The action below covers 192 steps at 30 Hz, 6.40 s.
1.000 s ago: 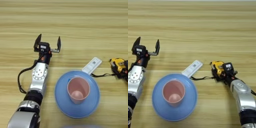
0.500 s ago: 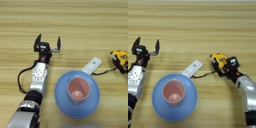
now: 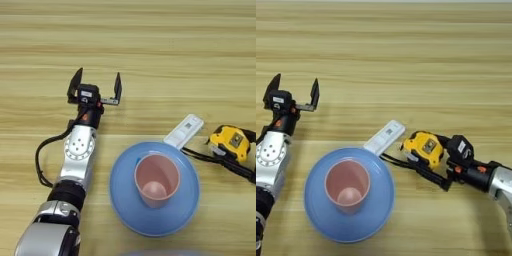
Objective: Move the objects on the table
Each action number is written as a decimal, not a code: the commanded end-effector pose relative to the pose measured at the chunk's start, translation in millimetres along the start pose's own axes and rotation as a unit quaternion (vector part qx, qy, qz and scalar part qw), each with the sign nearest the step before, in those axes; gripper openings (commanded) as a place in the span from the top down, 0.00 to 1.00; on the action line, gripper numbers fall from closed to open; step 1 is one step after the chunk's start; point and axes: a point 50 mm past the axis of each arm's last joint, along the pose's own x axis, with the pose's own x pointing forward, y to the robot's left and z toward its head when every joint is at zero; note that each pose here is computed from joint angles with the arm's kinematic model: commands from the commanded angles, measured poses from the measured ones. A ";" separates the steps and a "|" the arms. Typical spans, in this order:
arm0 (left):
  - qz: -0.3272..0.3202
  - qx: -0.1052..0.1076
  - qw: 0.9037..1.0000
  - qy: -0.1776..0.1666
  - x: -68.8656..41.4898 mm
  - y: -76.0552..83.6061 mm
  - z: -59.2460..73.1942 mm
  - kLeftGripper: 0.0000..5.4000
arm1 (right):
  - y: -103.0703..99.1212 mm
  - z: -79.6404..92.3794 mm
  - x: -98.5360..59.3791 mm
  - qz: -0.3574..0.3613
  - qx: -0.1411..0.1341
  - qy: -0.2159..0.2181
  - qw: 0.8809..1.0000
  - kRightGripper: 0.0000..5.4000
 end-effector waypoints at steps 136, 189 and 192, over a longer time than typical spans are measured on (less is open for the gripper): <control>-0.006 0.002 1.000 -0.003 5.7 -8.5 1.4 0.00 | -16.0 -7.6 107.1 -0.329 0.180 0.188 0.907 0.46; -0.006 0.003 1.000 -0.002 6.2 -7.6 0.2 0.00 | -47.9 -23.3 77.4 -0.385 0.204 0.182 0.882 0.46; -0.006 0.003 1.000 -0.002 6.2 -8.1 0.3 0.00 | -46.9 -24.5 77.8 -0.378 0.209 0.186 0.883 0.46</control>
